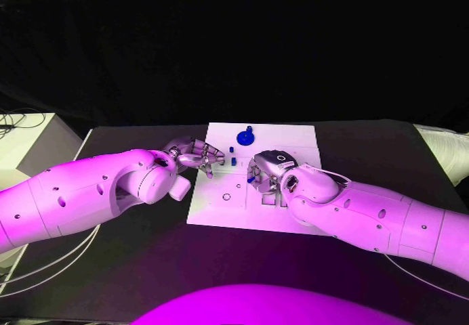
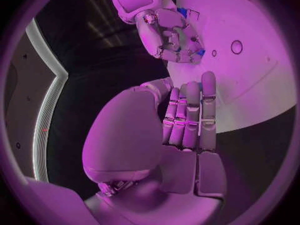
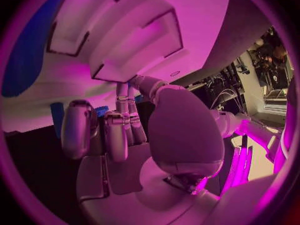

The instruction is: Assemble the parts on the task board

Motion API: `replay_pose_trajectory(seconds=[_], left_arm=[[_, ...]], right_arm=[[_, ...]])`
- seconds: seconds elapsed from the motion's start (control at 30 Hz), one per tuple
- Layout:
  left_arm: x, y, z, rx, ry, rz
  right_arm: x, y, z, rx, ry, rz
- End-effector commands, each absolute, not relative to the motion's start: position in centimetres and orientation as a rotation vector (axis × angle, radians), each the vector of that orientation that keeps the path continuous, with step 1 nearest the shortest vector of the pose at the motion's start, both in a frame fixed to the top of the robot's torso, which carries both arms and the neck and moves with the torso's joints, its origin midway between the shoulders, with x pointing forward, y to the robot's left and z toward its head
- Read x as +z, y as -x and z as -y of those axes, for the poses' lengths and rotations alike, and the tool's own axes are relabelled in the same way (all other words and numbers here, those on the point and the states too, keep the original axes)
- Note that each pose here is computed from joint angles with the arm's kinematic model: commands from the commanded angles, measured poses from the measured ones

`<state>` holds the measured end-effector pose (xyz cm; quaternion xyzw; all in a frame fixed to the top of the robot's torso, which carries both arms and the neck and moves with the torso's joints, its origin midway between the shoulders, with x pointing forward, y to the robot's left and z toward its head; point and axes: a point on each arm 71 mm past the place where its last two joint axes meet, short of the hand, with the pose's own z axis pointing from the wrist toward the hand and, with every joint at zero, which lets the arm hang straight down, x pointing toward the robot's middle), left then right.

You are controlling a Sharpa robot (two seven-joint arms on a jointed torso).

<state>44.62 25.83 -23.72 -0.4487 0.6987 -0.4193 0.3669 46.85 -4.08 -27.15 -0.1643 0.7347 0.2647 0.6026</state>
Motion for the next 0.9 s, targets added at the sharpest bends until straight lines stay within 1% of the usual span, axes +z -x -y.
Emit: replay_pose_trajectory(seconds=[0.03, 0.9], left_arm=[[-23.63, -44.62, -25.72, -1.084, 1.149, -1.792], [-23.64, -44.62, -25.78, -1.078, 1.151, -1.791]], right_arm=[[-27.18, -46.64, 3.88, 0.634, 0.387, -1.707], [-27.60, -46.48, 3.76, 0.615, 0.394, -1.773]])
